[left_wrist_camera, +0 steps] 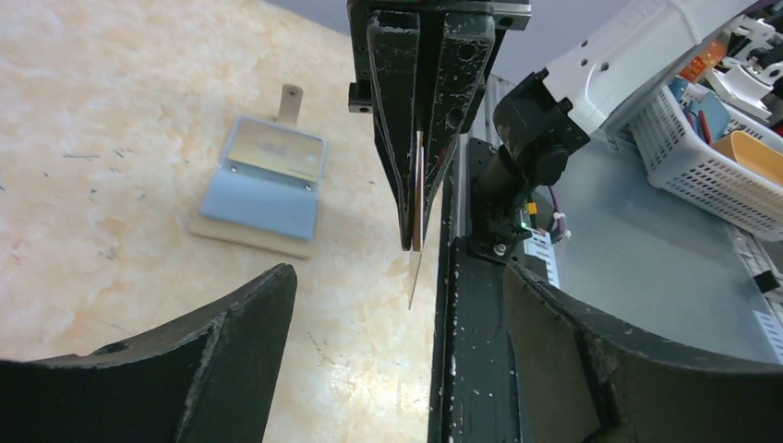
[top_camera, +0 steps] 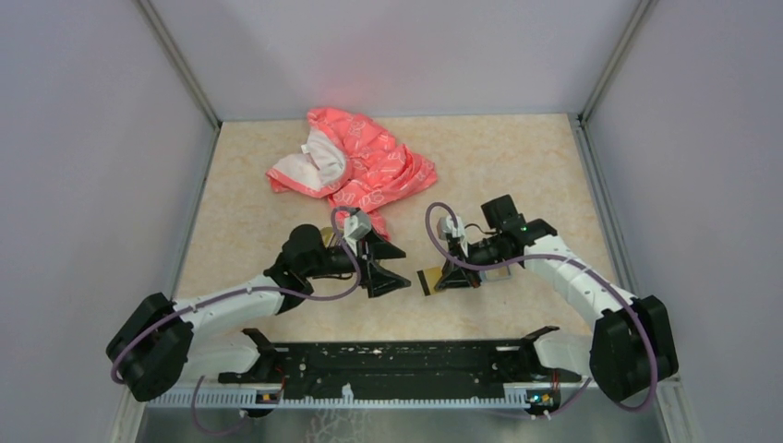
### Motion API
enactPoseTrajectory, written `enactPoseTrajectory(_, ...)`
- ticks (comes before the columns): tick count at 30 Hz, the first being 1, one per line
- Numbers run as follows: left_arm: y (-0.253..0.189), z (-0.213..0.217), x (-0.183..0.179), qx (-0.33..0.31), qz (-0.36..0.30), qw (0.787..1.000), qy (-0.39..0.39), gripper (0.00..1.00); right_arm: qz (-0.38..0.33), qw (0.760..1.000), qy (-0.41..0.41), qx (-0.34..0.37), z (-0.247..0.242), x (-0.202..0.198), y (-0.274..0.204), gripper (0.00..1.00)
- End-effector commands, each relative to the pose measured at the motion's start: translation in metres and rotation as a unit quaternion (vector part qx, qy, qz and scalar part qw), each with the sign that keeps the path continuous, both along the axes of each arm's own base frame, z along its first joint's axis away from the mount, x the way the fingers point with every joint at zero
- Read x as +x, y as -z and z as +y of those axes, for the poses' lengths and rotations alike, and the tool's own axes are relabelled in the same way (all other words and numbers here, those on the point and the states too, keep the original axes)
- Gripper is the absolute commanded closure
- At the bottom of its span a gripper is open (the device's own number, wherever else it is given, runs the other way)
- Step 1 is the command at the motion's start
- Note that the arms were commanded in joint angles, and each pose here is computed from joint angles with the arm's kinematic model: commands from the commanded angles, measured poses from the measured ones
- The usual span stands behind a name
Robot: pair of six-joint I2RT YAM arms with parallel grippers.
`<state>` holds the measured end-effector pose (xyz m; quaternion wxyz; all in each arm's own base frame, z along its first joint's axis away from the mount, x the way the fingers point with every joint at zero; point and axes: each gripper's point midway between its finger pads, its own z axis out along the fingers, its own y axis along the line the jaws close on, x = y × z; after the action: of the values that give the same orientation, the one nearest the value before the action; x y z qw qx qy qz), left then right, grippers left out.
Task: Put the credit cards into the card holder
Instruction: Insert the credit card into the card holder.
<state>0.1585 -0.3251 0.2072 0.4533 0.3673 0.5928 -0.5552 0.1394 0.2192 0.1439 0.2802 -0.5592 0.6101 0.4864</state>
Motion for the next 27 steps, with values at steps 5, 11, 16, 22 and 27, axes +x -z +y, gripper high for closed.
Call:
enactPoseTrajectory(5, 0.004, -0.022, -0.005, 0.031, 0.0, 0.998, 0.055, 0.26, -0.026, 1.0, -0.017, 0.004, 0.007, 0.006, -0.008, 1.0)
enactPoseTrajectory(11, 0.009, -0.036, -0.007, 0.045, 0.017, 0.996, 0.075, 0.39, -0.023, 1.0, -0.02, 0.0, 0.007, 0.006, -0.007, 1.0)
enactPoseTrajectory(16, 0.015, -0.043, -0.011, 0.052, 0.031, 0.994, 0.091, 0.49, -0.021, 1.0, -0.02, 0.0, 0.007, 0.005, -0.007, 1.0)
enactPoseTrajectory(22, 0.019, -0.047, -0.013, 0.06, 0.036, 0.992, 0.104, 0.57, -0.018, 1.0, -0.02, -0.001, 0.007, 0.005, -0.007, 1.0)
enactPoseTrajectory(27, 0.017, -0.048, -0.015, 0.06, 0.036, 0.991, 0.115, 0.85, -0.016, 1.0, -0.02, -0.002, 0.007, 0.005, -0.006, 1.0)
